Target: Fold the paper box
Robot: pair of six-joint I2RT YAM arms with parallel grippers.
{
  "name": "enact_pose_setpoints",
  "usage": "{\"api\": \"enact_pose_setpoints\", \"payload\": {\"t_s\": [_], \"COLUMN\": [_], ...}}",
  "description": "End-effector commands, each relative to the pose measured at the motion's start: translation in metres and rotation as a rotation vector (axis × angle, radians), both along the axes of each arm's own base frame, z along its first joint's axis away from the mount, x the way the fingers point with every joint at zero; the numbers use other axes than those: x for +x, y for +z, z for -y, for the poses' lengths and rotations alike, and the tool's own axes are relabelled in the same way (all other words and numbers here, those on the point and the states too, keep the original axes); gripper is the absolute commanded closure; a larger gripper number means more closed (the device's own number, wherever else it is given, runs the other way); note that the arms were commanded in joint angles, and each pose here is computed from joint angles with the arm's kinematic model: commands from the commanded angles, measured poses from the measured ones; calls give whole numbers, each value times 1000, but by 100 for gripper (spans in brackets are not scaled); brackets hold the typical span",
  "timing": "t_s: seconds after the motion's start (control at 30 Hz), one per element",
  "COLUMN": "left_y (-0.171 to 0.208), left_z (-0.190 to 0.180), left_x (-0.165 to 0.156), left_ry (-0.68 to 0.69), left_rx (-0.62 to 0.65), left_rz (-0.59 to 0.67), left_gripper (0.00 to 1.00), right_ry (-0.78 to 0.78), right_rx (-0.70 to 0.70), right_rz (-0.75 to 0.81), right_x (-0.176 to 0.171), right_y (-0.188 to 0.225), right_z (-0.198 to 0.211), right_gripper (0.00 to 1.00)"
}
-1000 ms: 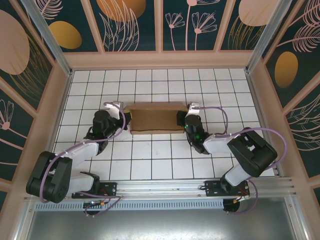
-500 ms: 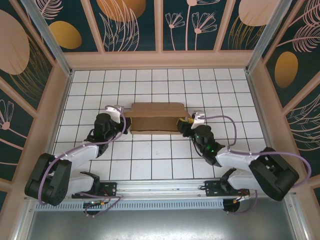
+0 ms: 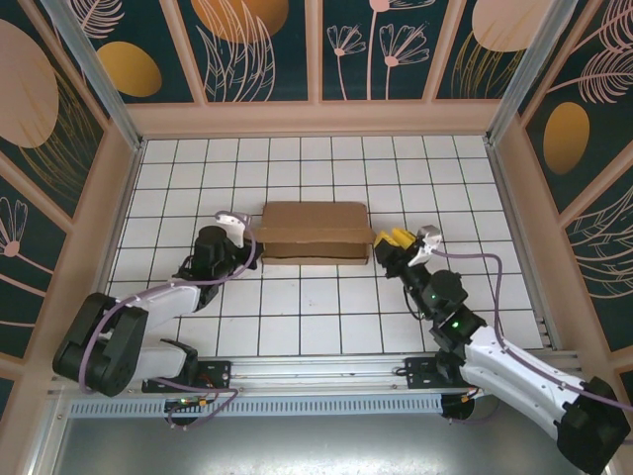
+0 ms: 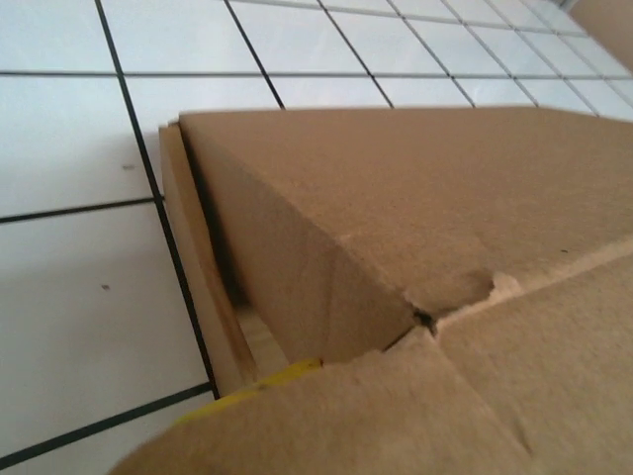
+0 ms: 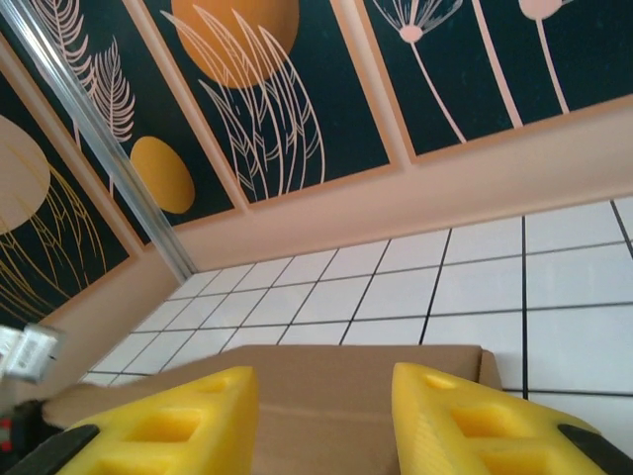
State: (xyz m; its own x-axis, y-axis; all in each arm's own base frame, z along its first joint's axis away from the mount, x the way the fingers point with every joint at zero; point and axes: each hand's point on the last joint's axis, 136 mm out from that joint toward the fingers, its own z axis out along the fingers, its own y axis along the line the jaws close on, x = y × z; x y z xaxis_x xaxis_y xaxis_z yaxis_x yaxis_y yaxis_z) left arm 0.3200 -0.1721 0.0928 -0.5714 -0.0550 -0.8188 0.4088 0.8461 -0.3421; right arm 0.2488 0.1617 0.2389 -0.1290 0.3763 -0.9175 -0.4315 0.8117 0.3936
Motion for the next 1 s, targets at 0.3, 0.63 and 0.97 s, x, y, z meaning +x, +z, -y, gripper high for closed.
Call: {"api": "enact_pose_setpoints", "payload": {"t_s": [0.3, 0.63, 0.97], "left_y": [4, 49, 92], "left_z": [-24, -63, -52], "left_x": [-14, -27, 24], "left_ry": [165, 373, 410], "left_rx": [-5, -50, 25], "left_rz": [-40, -1, -63], "left_gripper": [62, 72, 50], "right_ry": [9, 48, 42], "right_rx": [-262, -347, -399], "right_rz": [-264, -401, -599], "right_x": [56, 76, 93], "right_y": [20, -5, -70], "right_z": [-44, -47, -31], "right_gripper": [91, 87, 79]}}
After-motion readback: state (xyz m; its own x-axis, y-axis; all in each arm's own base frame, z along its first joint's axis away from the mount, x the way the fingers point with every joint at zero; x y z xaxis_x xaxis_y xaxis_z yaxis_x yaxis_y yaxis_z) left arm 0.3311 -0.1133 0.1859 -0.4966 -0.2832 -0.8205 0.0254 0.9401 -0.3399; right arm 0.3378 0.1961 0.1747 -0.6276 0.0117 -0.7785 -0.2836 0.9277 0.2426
